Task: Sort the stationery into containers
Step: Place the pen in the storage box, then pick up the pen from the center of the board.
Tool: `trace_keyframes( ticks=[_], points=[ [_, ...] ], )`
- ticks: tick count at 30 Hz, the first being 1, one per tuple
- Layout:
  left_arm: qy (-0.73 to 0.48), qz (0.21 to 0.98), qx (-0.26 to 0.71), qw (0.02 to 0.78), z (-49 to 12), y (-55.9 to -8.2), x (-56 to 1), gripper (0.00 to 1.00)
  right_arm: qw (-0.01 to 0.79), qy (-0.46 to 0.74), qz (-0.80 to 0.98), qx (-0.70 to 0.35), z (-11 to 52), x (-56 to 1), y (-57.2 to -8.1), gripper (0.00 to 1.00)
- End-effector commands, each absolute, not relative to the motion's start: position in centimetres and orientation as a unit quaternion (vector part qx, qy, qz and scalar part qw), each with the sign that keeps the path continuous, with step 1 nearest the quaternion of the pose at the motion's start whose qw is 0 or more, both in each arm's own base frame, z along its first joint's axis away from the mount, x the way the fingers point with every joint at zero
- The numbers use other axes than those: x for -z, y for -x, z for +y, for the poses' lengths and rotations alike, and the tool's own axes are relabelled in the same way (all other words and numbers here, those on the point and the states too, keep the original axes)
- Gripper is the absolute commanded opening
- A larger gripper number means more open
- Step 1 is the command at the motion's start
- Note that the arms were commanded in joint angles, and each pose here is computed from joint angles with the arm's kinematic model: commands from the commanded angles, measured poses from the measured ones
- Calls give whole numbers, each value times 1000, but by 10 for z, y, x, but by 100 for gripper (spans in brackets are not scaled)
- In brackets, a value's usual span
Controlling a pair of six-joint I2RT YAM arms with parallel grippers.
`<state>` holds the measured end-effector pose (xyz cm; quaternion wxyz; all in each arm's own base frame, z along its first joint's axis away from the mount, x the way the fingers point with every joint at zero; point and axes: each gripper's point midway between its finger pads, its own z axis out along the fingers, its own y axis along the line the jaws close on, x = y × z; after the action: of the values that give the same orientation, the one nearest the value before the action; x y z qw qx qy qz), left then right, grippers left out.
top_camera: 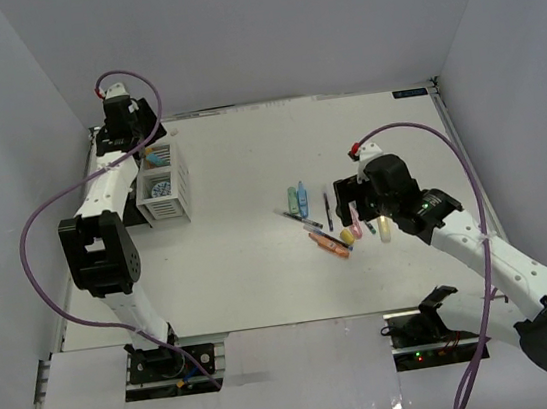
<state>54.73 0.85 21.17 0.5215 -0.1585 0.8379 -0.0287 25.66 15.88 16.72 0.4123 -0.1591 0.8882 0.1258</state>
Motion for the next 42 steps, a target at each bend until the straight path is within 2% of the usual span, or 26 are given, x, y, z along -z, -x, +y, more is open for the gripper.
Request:
trace_keyframes(
  ticks=[1,2,7,13,17,21,27,36,42],
  points=[
    [150,832,33,533,6,-543,-227,73,406,138,896,-115,148,-158,-256,90],
    [150,832,33,533,6,-542,-229,75,403,135,898,-114,147,-156,-256,90],
    [133,828,77,540,-10,-528,-258,98,388,93,912,-95,125,-139,-257,90],
    [109,825,207,514,-57,-480,-285,98,358,36,931,-65,90,-115,-258,91],
    [82,833,240,492,-84,-443,-277,98,331,-3,942,-61,73,-100,-259,100],
    [58,851,270,447,-115,-406,-254,98,299,-35,951,-67,65,-84,-258,90],
    [20,868,294,400,-157,-368,-230,98,242,-54,967,-63,66,-55,-253,81],
    [10,870,310,384,-174,-357,-226,98,227,-83,969,-40,55,-35,-248,77],
    [11,871,311,380,-177,-356,-224,98,219,-91,971,-22,49,-26,-247,64]
  ],
)
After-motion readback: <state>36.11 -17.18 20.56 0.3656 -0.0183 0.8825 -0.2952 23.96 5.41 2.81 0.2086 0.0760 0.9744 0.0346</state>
